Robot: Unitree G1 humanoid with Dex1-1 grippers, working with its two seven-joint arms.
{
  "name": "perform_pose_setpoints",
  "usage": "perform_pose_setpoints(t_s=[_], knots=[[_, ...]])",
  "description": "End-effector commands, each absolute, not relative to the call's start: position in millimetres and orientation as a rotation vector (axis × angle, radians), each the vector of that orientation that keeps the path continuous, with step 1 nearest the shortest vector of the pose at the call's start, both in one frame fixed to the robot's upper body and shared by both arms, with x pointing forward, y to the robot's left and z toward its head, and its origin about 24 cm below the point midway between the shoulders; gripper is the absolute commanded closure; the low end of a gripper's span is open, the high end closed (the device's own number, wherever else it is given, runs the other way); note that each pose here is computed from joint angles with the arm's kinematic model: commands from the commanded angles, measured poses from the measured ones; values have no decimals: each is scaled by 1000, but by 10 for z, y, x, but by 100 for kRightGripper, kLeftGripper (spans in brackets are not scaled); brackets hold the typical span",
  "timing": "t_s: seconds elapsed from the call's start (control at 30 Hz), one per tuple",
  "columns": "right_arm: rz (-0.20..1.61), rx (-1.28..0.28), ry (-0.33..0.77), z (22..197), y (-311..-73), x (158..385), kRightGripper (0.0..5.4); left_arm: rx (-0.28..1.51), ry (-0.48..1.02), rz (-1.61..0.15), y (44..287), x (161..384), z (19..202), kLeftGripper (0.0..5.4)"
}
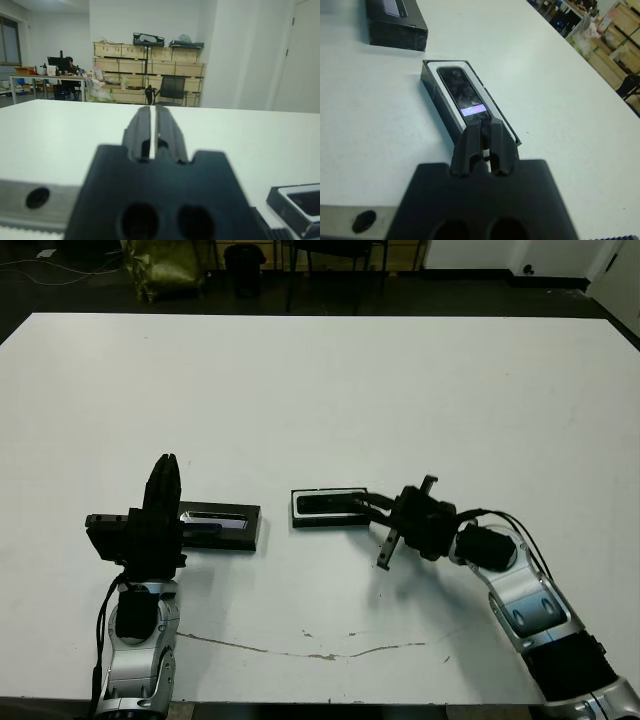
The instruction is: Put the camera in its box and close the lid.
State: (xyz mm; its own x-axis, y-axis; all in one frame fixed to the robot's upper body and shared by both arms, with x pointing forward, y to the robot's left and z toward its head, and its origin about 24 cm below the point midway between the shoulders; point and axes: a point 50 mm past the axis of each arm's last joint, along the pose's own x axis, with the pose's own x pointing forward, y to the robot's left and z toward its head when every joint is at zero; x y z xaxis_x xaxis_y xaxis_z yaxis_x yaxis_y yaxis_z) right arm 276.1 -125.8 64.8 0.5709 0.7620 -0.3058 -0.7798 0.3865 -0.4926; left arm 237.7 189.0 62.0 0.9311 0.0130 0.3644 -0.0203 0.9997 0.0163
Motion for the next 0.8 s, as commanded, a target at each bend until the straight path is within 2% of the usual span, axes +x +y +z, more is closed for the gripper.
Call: perform_pose_setpoints(t_s=[0.03, 0.2, 0.3, 0.37, 0.53, 0.63, 0.8], knots=[[996, -680, 163, 401, -1378, 2688, 537, 33, -351, 17, 1922, 2367, 563, 540], [975, -658, 174, 366, -1409, 2689, 537, 33, -340, 27, 1910, 2363, 563, 540], [950, -663, 158, 448, -1411, 2710, 537, 27, -343, 23, 1908, 2363, 562, 540], [932, -654, 140, 531, -1411, 2727, 537, 26, -342, 20, 1911, 2363, 560, 540], [874, -487, 37, 771, -1428, 2783, 537, 26, -334, 21, 1910, 2355, 561, 540], [845, -385, -80, 943, -1459, 2827, 537, 33, -342, 21, 1912, 2360, 561, 540], [803, -280, -216, 1265, -1561, 2843, 537, 43, -343, 24, 1922, 2360, 566, 540]])
